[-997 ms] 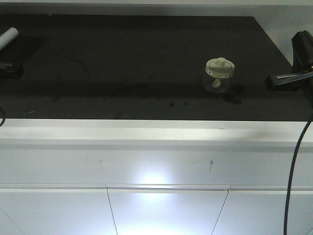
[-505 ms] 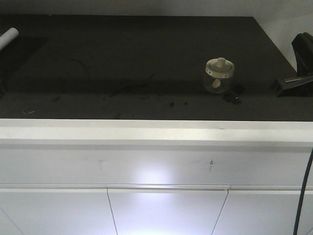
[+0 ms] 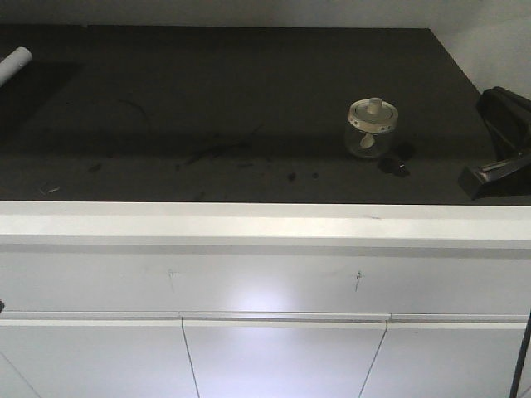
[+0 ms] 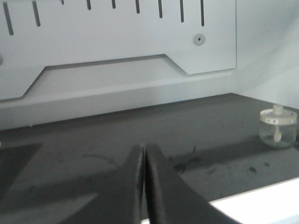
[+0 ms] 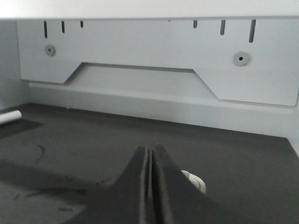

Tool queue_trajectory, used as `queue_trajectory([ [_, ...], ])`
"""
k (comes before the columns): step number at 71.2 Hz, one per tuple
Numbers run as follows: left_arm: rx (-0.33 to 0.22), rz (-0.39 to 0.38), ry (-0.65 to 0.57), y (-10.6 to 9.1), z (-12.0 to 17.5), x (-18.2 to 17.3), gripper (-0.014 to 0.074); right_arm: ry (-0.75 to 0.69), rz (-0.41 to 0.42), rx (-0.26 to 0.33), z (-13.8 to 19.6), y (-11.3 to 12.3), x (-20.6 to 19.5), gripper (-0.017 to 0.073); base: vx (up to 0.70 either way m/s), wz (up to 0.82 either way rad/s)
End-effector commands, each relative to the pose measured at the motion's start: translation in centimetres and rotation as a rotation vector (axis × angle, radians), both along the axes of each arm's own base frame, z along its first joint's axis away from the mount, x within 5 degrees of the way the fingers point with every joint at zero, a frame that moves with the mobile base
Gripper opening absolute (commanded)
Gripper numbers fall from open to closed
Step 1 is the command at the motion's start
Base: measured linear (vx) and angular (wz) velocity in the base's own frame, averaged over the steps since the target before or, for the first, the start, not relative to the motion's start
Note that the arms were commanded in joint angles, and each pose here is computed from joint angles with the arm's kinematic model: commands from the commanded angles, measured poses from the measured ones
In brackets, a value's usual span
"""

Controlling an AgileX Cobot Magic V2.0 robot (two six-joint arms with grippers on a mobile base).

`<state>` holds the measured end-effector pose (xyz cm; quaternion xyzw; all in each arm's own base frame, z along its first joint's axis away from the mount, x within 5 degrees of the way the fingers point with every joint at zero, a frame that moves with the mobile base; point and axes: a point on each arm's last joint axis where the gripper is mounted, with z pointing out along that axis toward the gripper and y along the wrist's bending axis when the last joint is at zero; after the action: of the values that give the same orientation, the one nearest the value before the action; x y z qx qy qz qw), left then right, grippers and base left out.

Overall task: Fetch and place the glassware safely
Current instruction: 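Lower both grippers and move the right gripper toward the glass jar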

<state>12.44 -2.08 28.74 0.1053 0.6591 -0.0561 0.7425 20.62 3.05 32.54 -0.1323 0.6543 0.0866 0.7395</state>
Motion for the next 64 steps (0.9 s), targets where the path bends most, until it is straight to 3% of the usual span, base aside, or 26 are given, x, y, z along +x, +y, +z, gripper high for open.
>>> queue_trajectory([
  [1,-0.033,-0.006,-0.045,0.0,0.4,-0.8,-0.0001,-0.061,0.001,-0.005,1.5,0.0,-0.7,-0.0003,0.00,0.00],
  [21,-0.032,0.004,-0.030,0.1,-0.6,-1.4,-0.0001,0.010,0.023,0.003,-2.0,0.1,-2.0,-0.0003,0.00,0.00],
  [40,-0.031,0.005,-0.029,0.1,-0.6,-1.4,-0.0001,0.011,0.025,0.005,-2.1,0.1,-2.0,-0.0003,0.00,0.00],
  [47,-0.031,0.005,-0.029,0.1,-0.6,-1.4,-0.0001,0.016,0.012,0.035,-2.1,0.0,-1.9,0.0001,0.00,0.00],
  [58,-0.031,0.005,-0.029,0.1,-0.6,-1.4,-0.0001,0.057,-0.003,0.058,-2.8,-0.1,-1.0,0.0056,0.00,0.00],
  [64,-0.031,0.005,-0.029,0.1,-0.6,-1.4,-0.0001,0.075,0.001,0.029,-3.1,-0.1,-0.1,0.0133,0.00,0.00],
])
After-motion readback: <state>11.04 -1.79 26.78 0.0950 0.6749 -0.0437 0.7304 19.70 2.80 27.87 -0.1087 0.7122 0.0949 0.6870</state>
